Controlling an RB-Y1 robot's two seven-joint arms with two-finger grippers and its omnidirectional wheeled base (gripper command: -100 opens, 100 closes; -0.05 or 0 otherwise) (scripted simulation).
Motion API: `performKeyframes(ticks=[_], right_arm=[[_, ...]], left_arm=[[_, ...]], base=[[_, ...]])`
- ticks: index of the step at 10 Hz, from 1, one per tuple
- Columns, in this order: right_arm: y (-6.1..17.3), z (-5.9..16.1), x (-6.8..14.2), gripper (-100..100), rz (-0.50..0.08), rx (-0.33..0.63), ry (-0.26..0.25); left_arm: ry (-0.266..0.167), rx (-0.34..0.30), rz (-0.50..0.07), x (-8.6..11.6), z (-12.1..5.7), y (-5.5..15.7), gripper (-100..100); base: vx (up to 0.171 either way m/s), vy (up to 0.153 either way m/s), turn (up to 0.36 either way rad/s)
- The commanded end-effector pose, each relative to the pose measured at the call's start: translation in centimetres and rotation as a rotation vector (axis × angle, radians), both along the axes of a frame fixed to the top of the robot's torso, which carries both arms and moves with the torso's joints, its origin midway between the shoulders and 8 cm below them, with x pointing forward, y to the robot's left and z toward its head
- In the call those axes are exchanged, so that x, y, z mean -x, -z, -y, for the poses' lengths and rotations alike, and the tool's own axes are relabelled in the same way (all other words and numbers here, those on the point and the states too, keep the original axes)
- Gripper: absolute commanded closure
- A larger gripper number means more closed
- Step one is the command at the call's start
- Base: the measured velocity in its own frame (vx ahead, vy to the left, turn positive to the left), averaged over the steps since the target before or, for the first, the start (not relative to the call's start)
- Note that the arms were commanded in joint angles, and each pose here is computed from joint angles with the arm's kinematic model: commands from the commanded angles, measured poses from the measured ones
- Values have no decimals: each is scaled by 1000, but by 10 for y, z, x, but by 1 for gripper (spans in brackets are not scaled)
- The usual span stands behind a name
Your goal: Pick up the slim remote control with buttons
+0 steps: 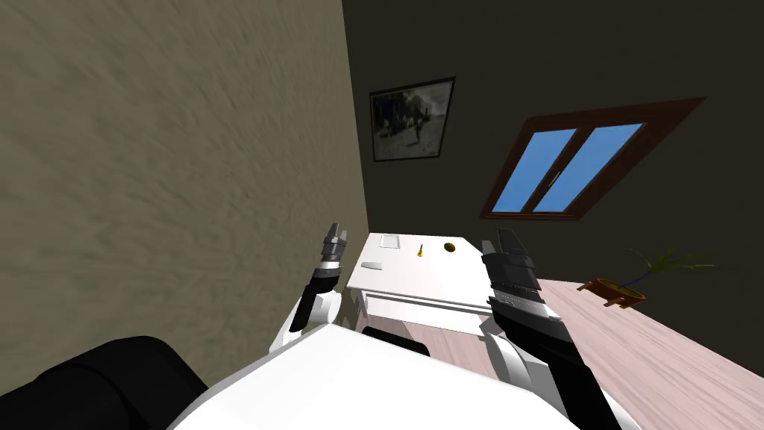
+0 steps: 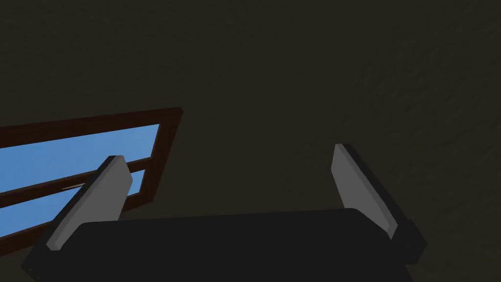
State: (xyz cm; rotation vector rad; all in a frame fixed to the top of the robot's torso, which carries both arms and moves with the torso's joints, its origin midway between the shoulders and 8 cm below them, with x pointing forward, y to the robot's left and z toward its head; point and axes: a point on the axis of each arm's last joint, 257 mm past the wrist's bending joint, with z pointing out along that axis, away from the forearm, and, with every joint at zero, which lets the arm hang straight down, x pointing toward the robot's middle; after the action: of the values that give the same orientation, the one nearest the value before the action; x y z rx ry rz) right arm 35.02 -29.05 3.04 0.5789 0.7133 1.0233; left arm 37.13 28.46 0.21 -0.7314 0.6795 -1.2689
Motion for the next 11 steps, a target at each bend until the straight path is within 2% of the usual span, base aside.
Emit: performKeyframes(ticks=[1,3,5,8,9,11], right_arm=[[0,0,0,0,0,0,0],[0,0,0,0,0,0,0],[0,0,0,0,0,0,0],[0,0,0,0,0,0,0],[0,0,0,0,0,0,0],[0,0,0,0,0,0,0]], left_arm=[[-8,-42,-52,-5,-7,16,-100],[-28,-89,-127,-12,-19,40,-100],[-59,-141,-227,-18,-41,72,-100],[-127,-218,-415,-23,-90,130,-100],[-128,-218,-418,-23,-91,132,-100],[-186,-261,-552,-18,-135,170,-100]], base=[[-32,-32,-156],[-73,-48,-209],[-99,-70,-238],[-108,-97,-290],[-56,-59,-149],[-48,-58,-310]])
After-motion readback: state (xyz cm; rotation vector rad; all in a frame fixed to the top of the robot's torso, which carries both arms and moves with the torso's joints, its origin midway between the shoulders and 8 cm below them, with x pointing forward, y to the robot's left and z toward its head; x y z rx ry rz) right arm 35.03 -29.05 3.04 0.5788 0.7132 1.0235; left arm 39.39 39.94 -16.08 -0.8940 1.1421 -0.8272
